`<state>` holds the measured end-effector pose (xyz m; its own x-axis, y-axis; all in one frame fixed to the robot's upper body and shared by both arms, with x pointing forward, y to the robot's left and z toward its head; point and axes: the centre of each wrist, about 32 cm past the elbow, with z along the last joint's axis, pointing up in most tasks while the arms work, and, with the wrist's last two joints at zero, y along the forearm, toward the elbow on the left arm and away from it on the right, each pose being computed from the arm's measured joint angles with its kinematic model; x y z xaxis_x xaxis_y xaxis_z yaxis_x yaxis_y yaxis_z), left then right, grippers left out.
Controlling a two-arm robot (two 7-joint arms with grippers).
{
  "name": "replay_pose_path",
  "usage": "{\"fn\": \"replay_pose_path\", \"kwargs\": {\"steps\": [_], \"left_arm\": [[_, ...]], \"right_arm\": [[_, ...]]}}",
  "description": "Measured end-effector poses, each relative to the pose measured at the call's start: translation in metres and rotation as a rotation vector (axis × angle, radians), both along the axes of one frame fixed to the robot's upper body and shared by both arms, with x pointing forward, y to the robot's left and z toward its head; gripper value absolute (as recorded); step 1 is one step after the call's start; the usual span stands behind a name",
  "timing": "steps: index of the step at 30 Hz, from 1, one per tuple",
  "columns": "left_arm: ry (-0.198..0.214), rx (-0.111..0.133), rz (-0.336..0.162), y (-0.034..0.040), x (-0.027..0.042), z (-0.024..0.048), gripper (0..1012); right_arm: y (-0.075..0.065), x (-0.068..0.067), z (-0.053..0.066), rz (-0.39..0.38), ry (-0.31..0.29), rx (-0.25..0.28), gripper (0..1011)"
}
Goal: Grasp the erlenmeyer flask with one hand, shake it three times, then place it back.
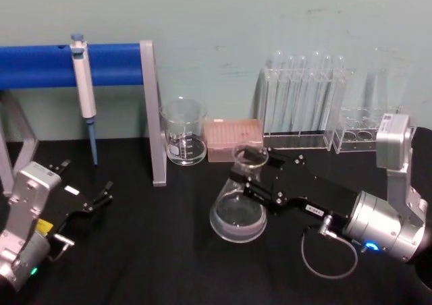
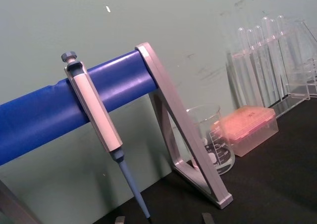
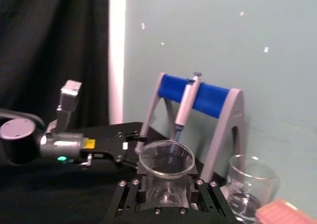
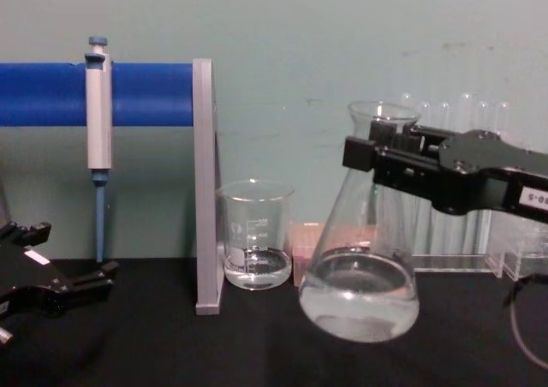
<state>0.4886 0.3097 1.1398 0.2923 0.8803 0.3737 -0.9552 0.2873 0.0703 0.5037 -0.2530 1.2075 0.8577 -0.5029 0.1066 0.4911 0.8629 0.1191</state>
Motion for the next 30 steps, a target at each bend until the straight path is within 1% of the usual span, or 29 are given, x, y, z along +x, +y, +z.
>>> {"fn": "replay_pose_path", "kwargs": {"steps": [7, 9, 10, 11, 14, 15, 16, 20, 21, 22, 23, 24, 27, 28, 30], "left_arm": [[0.000, 0.000, 0.000, 0.0000, 0.0000, 0.0000, 1001], [0.000, 0.000, 0.000, 0.0000, 0.0000, 0.0000, 1001], [0.000, 0.000, 0.000, 0.0000, 0.0000, 0.0000, 1001], [0.000, 0.000, 0.000, 0.0000, 0.0000, 0.0000, 1001], [0.000, 0.000, 0.000, 0.0000, 0.0000, 0.0000, 1001], [0.000, 0.000, 0.000, 0.0000, 0.0000, 0.0000, 1001], [0.000, 0.000, 0.000, 0.0000, 0.0000, 0.0000, 1001], [0.000, 0.000, 0.000, 0.0000, 0.0000, 0.0000, 1001], [0.000, 0.000, 0.000, 0.0000, 0.0000, 0.0000, 1001], [0.000, 0.000, 0.000, 0.0000, 0.0000, 0.0000, 1001], [0.000, 0.000, 0.000, 0.0000, 0.0000, 0.0000, 1001], [0.000, 0.000, 0.000, 0.0000, 0.0000, 0.0000, 1001], [0.000, 0.000, 0.000, 0.0000, 0.0000, 0.0000, 1001], [0.000, 0.000, 0.000, 0.0000, 0.0000, 0.0000, 1001], [0.000, 0.000, 0.000, 0.0000, 0.0000, 0.0000, 1001]], "right_arm": [[0.000, -0.002, -0.002, -0.113, -0.010, 0.028, 465], [-0.001, -0.003, -0.002, -0.177, -0.015, 0.037, 465], [-0.001, -0.003, -0.002, -0.177, -0.015, 0.037, 465], [-0.001, -0.003, -0.002, -0.193, -0.016, 0.039, 465], [-0.003, -0.004, -0.002, -0.276, -0.015, 0.045, 465], [-0.004, -0.004, -0.002, -0.293, -0.014, 0.046, 465], [-0.005, -0.004, -0.002, -0.331, -0.012, 0.047, 465], [-0.008, -0.003, -0.001, -0.407, -0.007, 0.048, 465], [-0.009, -0.003, -0.001, -0.443, -0.005, 0.046, 465], [-0.009, -0.003, -0.001, -0.443, -0.005, 0.046, 465], [-0.012, -0.002, -0.001, -0.497, -0.001, 0.043, 465], [-0.012, -0.002, -0.001, -0.497, -0.001, 0.043, 465], [-0.017, 0.000, -0.001, -0.573, 0.003, 0.038, 465], [-0.017, 0.000, -0.001, -0.573, 0.003, 0.038, 465], [-0.021, 0.001, -0.001, -0.621, 0.009, 0.034, 465]]}}
